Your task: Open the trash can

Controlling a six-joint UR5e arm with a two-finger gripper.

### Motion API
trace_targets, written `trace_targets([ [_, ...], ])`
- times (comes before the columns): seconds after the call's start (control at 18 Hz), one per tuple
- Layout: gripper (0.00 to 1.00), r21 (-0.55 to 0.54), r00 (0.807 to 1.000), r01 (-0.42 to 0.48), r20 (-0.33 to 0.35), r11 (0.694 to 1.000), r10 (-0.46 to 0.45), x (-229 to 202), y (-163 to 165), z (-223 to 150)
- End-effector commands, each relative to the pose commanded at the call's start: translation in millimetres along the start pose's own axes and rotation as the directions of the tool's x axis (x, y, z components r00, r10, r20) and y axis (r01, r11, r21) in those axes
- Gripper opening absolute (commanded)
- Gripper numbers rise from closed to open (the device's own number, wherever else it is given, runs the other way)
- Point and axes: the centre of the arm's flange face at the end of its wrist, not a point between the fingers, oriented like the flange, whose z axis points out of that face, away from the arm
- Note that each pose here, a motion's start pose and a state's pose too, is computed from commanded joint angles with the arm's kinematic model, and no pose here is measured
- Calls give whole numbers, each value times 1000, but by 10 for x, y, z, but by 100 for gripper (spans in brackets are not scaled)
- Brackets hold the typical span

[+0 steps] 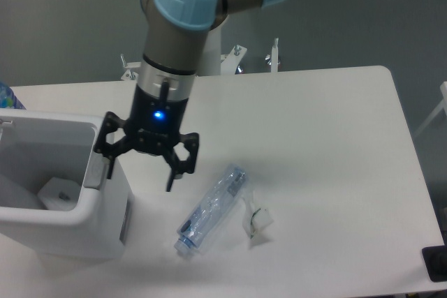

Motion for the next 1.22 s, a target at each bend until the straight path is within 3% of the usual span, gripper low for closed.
trace_targets([
  [0.28,100,-79,980,-77,177,994,90,-644,157,-9],
  [0.61,100,-158,964,-113,220,981,147,-1655,384,105],
  [0.78,100,-227,945,-215,199,950,261,-2042,536,254],
  [1.0,100,-301,886,-403,108,865,450,-2365,714,537],
  [1.11,100,-340,865,-437,96,833,493,-2426,789,554],
  [1.22,100,-382,858,-436,99,815,505,-2447,884,592],
])
